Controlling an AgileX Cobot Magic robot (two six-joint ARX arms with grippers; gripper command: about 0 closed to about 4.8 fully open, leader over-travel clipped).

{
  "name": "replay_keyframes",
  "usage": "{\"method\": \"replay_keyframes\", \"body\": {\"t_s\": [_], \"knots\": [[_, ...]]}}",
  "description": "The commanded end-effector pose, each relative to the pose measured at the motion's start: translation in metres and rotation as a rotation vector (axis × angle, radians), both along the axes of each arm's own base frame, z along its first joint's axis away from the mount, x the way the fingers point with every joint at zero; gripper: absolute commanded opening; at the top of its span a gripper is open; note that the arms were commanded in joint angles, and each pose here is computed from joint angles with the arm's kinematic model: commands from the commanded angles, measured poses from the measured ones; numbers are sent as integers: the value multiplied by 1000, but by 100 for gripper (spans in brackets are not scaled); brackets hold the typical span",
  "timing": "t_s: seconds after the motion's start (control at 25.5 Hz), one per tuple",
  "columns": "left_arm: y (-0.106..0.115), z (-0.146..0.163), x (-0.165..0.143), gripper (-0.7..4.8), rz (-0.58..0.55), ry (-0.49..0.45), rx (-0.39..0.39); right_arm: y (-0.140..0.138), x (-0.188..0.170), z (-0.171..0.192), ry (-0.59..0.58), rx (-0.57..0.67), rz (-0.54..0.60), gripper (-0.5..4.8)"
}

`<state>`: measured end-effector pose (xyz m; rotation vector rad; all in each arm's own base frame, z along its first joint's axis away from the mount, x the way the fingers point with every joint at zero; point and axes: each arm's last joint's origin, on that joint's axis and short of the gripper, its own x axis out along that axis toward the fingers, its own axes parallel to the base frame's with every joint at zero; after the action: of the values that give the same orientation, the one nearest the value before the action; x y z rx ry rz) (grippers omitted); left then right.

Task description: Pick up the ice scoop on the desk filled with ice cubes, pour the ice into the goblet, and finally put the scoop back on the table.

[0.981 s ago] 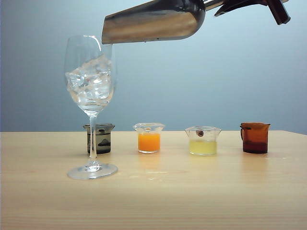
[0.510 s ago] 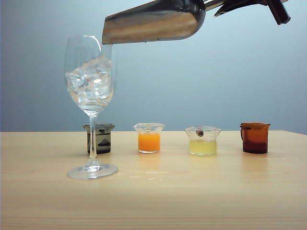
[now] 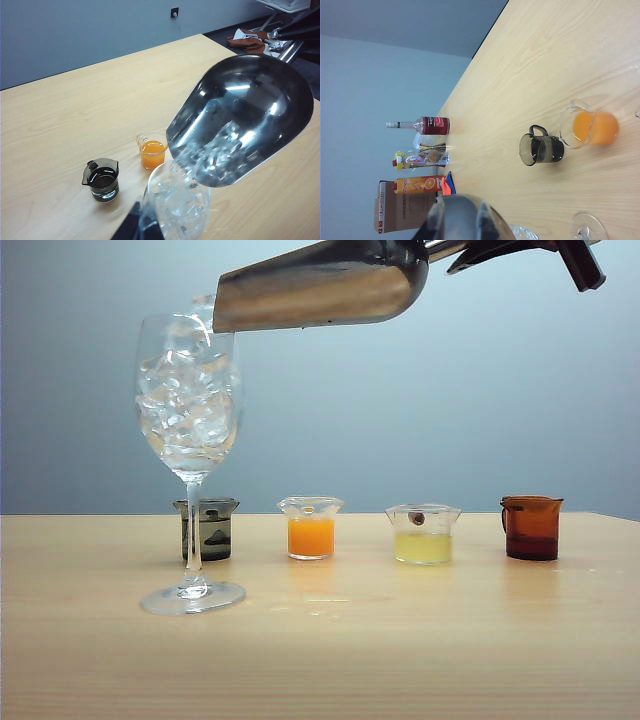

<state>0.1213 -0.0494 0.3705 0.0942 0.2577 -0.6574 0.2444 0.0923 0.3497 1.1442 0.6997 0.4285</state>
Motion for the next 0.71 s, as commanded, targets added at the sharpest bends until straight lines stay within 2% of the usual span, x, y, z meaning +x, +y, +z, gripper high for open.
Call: {"method": "replay_keyframes", "body": {"t_s": [0.04, 0.2, 0.71], "knots": [[0, 3, -1, -5, -7, -19, -5, 0, -1, 9, -45, 19, 2, -5], [0, 3, -1, -5, -7, -20, -5, -1, -2, 19, -71, -28, -7, -5], [0, 3, -1, -5, -7, -18, -4, -1, -3, 19, -63, -35, -5, -5]]}}
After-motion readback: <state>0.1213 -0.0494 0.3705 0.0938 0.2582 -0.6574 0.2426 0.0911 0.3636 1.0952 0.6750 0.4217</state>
